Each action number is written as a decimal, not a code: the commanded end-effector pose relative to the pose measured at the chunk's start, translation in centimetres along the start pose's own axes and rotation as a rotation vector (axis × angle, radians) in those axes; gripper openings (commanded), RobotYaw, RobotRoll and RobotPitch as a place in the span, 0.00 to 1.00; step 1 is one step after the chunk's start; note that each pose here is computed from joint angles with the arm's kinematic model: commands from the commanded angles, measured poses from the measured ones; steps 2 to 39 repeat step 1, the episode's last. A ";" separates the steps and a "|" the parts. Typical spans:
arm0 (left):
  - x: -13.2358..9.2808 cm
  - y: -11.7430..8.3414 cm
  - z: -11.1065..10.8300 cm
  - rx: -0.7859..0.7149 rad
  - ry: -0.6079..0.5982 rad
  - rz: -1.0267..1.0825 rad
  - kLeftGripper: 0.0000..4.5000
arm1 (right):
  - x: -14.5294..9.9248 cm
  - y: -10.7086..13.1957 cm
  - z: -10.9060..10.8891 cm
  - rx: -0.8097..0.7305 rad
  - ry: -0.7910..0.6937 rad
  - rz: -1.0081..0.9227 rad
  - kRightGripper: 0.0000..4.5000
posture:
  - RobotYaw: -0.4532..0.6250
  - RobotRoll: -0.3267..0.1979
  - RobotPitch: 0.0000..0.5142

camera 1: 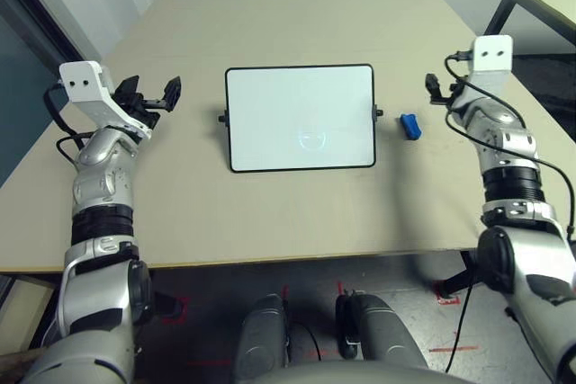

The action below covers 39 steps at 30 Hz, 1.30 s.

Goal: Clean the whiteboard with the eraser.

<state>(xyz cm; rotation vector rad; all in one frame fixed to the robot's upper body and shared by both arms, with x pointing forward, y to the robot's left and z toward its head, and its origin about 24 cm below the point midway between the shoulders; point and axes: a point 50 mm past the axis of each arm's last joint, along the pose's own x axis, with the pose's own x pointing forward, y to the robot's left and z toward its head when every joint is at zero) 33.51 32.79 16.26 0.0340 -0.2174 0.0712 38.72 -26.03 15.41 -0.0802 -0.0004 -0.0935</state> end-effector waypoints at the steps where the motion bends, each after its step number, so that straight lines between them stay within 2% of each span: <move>1: -1.0 1.0 -1.4 0.002 0.022 0.075 1.00 | -0.8 -1.4 -3.1 -0.051 0.035 -0.017 1.00 | 0.38 0.62 0.17; 39: -1.0 1.0 -1.4 0.002 0.022 0.075 1.00 | -0.8 -1.4 -3.1 -0.051 0.035 -0.017 1.00 | 0.38 0.62 0.17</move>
